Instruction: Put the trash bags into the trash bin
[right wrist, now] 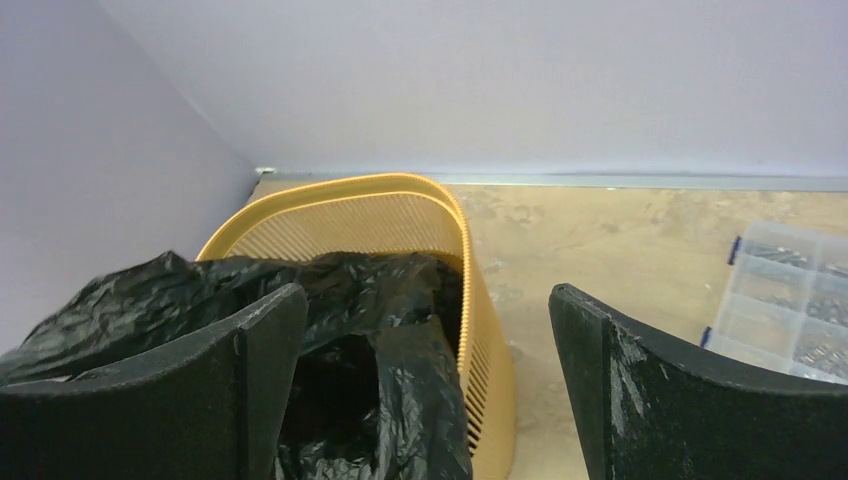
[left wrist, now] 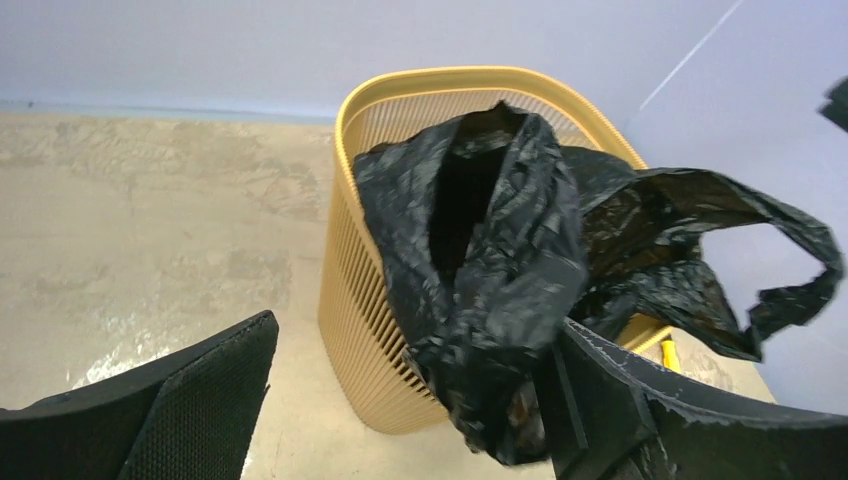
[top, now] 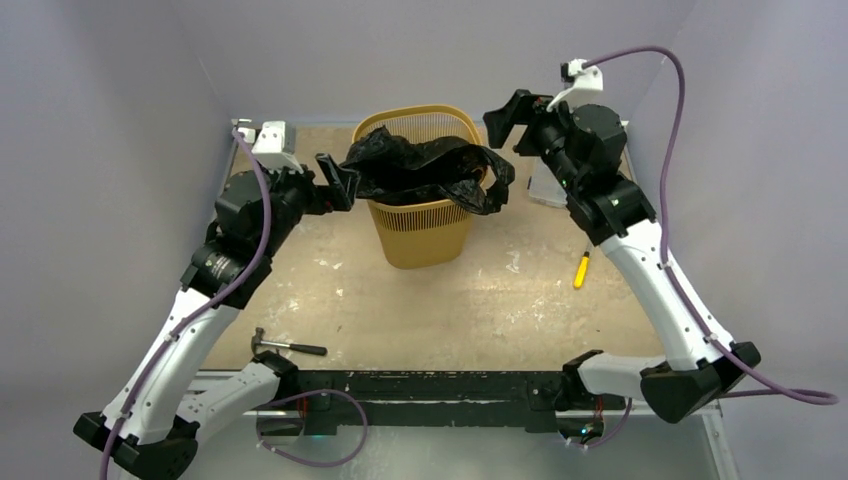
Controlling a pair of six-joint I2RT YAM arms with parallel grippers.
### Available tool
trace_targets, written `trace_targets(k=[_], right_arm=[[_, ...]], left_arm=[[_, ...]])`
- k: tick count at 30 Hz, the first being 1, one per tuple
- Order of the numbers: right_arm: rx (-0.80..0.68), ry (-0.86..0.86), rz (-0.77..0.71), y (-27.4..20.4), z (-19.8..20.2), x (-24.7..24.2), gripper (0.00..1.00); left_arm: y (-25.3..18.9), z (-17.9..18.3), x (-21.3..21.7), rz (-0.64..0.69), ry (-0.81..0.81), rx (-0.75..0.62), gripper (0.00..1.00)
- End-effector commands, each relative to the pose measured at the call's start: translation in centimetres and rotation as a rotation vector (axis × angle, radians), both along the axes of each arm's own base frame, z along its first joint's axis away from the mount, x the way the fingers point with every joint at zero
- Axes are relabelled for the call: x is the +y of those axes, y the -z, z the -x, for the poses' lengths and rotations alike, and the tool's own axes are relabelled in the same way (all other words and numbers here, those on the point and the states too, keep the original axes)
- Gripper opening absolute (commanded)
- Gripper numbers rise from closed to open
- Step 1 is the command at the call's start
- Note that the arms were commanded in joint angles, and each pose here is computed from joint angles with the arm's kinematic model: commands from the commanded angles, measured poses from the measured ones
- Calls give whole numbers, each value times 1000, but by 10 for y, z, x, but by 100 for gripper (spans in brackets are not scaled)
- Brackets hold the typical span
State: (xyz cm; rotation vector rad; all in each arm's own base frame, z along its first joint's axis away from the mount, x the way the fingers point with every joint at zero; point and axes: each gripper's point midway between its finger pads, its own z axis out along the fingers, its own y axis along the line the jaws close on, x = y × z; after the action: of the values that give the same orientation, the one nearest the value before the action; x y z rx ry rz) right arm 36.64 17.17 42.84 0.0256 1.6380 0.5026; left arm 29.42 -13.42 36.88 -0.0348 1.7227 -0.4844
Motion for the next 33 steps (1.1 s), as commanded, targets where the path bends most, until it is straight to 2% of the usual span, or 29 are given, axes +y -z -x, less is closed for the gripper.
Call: trace_targets(k=[1, 7, 10, 14, 18, 24, 26, 33], right_arm=[[-18, -192, -14, -17, 6, 29, 94], [97, -212, 10, 10, -29, 42, 93], [119, -198, 58, 21, -46, 43, 90], [134, -206, 113, 34, -64, 48, 88], [179, -199, 141, 54, -83, 53, 85], [161, -120, 164, 68, -100, 44, 75], [162, -121, 178, 75, -100, 43, 68], [196, -85, 251, 92, -102, 33, 53]], left_arm=[[-26, 9, -8, -47, 89, -31, 93], [9, 11, -7, -130, 99, 104, 93], [19, 17, -8, -118, 113, 138, 92], [-7, 36, -21, -54, 218, 44, 92], [-29, 41, -25, -85, 274, 6, 93], [-29, 35, -20, -124, 247, 17, 93], [-36, 34, -16, -111, 219, -7, 93], [-65, 28, 0, -69, 109, -98, 93]])
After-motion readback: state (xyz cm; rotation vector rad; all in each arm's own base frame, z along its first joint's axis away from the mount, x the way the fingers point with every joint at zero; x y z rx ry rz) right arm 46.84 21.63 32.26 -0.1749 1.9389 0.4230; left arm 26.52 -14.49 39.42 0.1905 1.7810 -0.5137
